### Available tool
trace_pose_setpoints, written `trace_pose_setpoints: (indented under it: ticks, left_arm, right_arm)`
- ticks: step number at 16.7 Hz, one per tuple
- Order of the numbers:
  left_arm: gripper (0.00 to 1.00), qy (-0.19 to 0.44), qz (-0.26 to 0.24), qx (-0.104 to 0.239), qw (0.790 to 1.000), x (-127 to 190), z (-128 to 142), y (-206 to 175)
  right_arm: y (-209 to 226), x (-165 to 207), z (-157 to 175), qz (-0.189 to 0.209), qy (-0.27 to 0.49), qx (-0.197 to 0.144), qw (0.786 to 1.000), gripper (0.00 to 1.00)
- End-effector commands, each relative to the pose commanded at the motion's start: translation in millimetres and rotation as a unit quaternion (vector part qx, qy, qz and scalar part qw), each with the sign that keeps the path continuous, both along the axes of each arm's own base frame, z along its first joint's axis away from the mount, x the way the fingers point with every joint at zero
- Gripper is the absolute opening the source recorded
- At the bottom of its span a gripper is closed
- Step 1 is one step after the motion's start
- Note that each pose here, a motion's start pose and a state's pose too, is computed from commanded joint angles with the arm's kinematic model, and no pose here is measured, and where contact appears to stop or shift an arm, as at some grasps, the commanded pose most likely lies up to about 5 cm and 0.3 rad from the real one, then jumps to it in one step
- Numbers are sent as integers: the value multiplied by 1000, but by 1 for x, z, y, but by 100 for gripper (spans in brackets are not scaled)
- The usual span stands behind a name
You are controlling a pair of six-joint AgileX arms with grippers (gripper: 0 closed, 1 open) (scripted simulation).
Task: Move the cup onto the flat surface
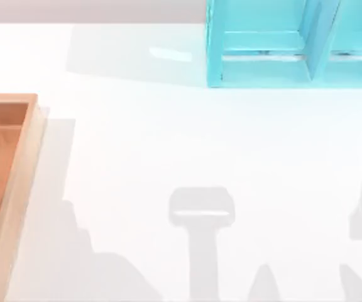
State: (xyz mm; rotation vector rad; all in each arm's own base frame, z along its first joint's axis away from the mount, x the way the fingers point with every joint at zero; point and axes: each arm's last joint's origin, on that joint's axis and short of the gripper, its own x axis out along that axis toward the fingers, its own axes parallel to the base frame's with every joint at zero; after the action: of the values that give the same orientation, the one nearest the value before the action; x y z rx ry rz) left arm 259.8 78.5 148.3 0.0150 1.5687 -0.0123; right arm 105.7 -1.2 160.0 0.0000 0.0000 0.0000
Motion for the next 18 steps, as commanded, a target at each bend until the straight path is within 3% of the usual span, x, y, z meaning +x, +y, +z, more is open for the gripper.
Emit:
trace_pose_setpoints:
  ticks: [9,18]
  left_arm:
    - [2,0,0,0,1000,0,0,0]
    - [0,-1,-1,0,1000,0,1,0]
  right_arm:
    - [0,0,0,0,0,0,1000,100]
    - [0,0,0,0,0,0,1000,100]
